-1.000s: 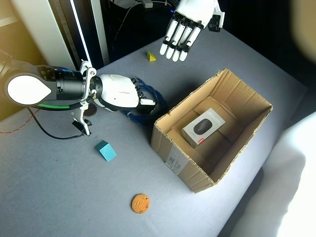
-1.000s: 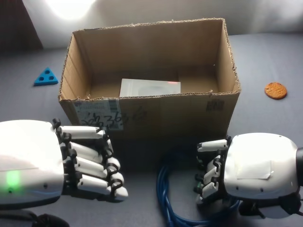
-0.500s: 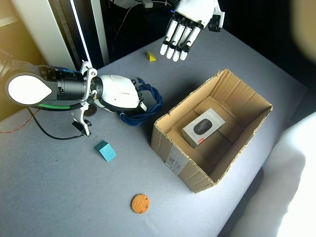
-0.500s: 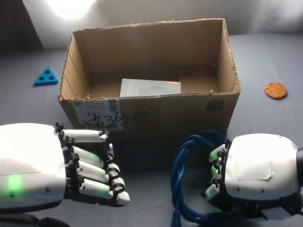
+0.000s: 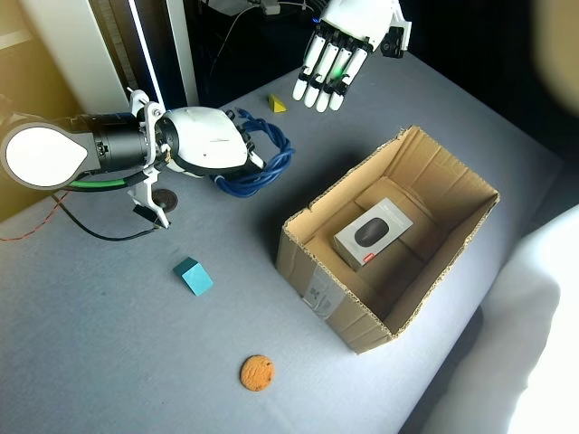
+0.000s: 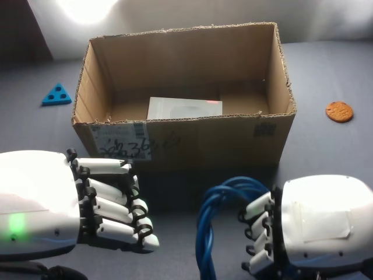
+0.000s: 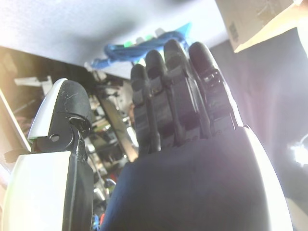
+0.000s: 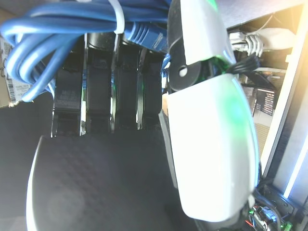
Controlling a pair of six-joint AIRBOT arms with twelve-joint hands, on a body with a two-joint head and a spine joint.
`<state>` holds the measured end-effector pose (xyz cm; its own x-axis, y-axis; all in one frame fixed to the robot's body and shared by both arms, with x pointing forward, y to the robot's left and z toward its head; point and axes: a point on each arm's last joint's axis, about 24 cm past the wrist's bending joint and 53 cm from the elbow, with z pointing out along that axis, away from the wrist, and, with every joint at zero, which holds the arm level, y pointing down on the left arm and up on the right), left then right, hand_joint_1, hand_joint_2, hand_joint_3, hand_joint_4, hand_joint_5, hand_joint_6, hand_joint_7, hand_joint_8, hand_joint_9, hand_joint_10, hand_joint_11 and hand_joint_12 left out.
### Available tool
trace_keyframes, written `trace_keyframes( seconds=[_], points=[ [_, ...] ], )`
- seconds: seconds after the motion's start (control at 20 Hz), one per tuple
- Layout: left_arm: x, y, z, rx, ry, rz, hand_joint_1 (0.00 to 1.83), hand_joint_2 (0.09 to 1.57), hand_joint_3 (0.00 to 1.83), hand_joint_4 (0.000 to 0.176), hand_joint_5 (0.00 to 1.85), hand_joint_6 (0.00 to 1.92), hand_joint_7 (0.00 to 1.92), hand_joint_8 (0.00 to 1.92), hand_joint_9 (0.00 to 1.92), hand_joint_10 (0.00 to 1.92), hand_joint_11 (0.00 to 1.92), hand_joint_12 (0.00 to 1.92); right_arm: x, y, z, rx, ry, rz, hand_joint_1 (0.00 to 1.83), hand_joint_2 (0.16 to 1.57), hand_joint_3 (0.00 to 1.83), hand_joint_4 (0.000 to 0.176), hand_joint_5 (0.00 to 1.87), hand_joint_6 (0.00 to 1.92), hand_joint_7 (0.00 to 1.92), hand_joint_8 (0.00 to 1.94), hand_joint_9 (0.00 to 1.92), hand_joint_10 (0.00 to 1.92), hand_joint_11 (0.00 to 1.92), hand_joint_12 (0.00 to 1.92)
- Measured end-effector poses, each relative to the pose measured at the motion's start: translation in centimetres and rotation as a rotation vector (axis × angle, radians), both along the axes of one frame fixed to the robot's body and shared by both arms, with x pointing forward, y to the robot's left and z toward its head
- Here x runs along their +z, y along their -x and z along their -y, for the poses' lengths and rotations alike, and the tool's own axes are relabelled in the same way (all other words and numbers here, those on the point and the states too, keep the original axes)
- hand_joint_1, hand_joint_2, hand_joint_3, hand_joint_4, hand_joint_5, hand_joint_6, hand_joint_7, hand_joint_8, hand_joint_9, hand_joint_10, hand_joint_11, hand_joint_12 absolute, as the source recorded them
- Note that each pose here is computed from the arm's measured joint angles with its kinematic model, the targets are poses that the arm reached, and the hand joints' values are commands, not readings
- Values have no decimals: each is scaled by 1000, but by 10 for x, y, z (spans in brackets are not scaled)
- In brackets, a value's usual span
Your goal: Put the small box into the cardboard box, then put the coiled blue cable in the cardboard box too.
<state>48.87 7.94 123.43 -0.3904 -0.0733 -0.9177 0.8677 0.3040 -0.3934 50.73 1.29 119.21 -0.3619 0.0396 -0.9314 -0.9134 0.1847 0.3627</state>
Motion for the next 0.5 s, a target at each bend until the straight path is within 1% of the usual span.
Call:
trace_keyframes(
  seconds=[0.05,0.1,0.2,0.25,0.3,0.35,0.4,0.5],
  points=[
    [0,0,0,-1,1,1,698,1309,0,0,506,5,539,5,511,6,0,1067,6,1,0,9,-17,13,1377,1106,2,0,912,1093,1067,845,882,1155,607,1229],
    [1,0,0,-2,2,0,711,1300,0,0,517,7,547,5,519,6,0,1088,11,3,-1,17,-27,27,1381,1099,0,0,926,1067,1086,814,904,1133,620,1228],
    [2,0,1,-3,3,6,706,1312,2,0,505,1,544,5,513,3,0,1060,23,6,-3,38,-57,47,1381,1098,1,0,912,1082,1079,818,917,1131,623,1237],
    [3,1,1,-4,7,7,701,1313,2,0,514,5,551,8,517,4,0,1060,27,8,-3,48,-72,49,1370,1129,6,0,852,1175,1009,942,847,1226,564,1297],
    [3,0,1,-3,9,6,702,1313,2,0,507,2,536,1,504,0,0,1060,35,11,-2,62,-91,63,1375,1118,0,0,889,1124,1042,897,865,1191,578,1309],
    [3,0,1,-3,9,6,699,1303,0,0,533,12,564,12,538,15,42,1076,40,13,-2,71,-106,71,1372,1122,2,0,890,1126,1022,923,845,1217,546,1313],
    [3,1,1,-4,9,6,694,1309,1,0,519,5,551,6,522,7,17,1068,46,14,-2,77,-125,85,1381,1096,0,0,949,1033,1088,807,908,1133,614,1263],
    [3,0,1,-3,8,6,695,1306,1,0,523,3,558,4,528,7,12,1071,58,12,-1,71,-151,109,1379,1101,0,0,918,1072,1071,827,908,1145,604,1243]
  ],
)
